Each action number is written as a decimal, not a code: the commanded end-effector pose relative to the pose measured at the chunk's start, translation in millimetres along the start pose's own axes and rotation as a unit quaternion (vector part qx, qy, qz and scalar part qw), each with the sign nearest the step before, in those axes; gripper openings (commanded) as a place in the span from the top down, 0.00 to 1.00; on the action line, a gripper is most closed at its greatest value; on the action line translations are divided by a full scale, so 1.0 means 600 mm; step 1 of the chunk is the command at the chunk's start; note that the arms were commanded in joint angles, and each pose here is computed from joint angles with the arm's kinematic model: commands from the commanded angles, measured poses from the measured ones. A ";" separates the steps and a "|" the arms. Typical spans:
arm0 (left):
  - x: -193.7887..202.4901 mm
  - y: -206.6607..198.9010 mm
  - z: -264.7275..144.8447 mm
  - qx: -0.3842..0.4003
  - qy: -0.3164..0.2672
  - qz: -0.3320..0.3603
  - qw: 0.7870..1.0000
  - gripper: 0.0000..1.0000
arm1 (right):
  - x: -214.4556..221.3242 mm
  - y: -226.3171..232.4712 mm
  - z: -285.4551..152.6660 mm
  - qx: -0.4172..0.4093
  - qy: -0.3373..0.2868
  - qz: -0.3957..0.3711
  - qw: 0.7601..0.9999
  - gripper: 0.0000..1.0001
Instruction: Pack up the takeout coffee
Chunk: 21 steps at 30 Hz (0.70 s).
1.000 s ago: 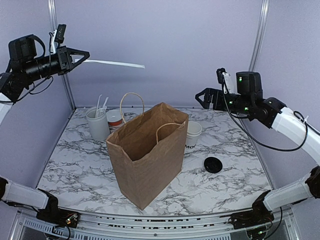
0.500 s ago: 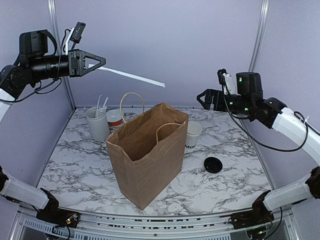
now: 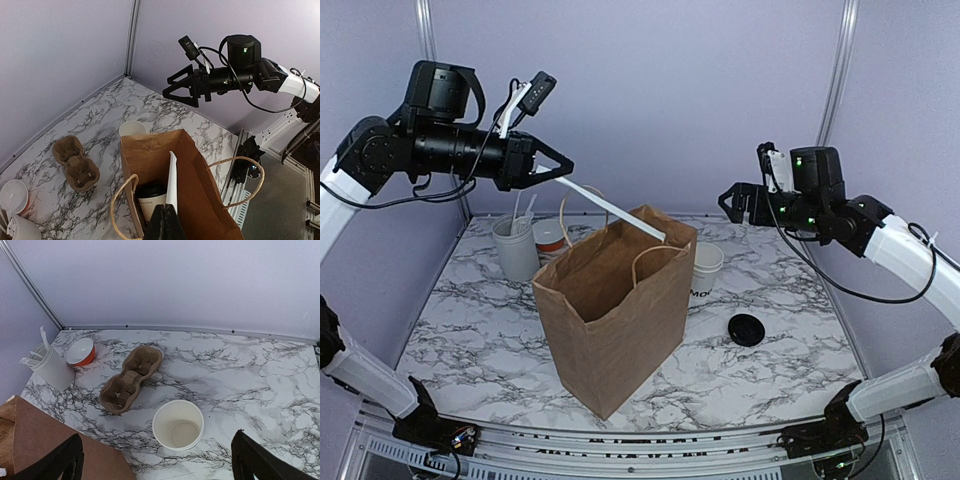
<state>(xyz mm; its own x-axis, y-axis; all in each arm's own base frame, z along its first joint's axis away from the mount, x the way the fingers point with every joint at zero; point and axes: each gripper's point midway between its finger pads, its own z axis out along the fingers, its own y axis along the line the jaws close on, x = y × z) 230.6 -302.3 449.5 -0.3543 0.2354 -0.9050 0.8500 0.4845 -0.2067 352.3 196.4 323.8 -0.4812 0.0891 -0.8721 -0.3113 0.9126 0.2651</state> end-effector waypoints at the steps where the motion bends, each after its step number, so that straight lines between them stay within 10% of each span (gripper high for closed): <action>1: 0.017 0.006 0.017 -0.036 0.035 0.025 0.998 1.00 | -0.008 -0.010 -0.013 0.012 -0.008 -0.003 1.000 0.00; 12: 0.028 -0.013 0.057 -0.041 0.061 0.045 0.996 0.89 | -0.006 -0.013 -0.013 0.016 -0.006 -0.006 1.000 0.00; 21: 0.020 -0.021 0.060 -0.044 0.054 0.051 0.996 0.29 | -0.010 -0.012 -0.011 0.016 -0.007 -0.008 1.000 0.00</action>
<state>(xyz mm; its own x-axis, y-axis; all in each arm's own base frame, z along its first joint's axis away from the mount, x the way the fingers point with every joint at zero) 230.6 -336.3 419.4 -0.3271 0.3836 -0.8636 0.8503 0.5181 -0.0919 351.9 193.4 318.9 -0.4879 0.0720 -0.8699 -0.3018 0.9212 0.2455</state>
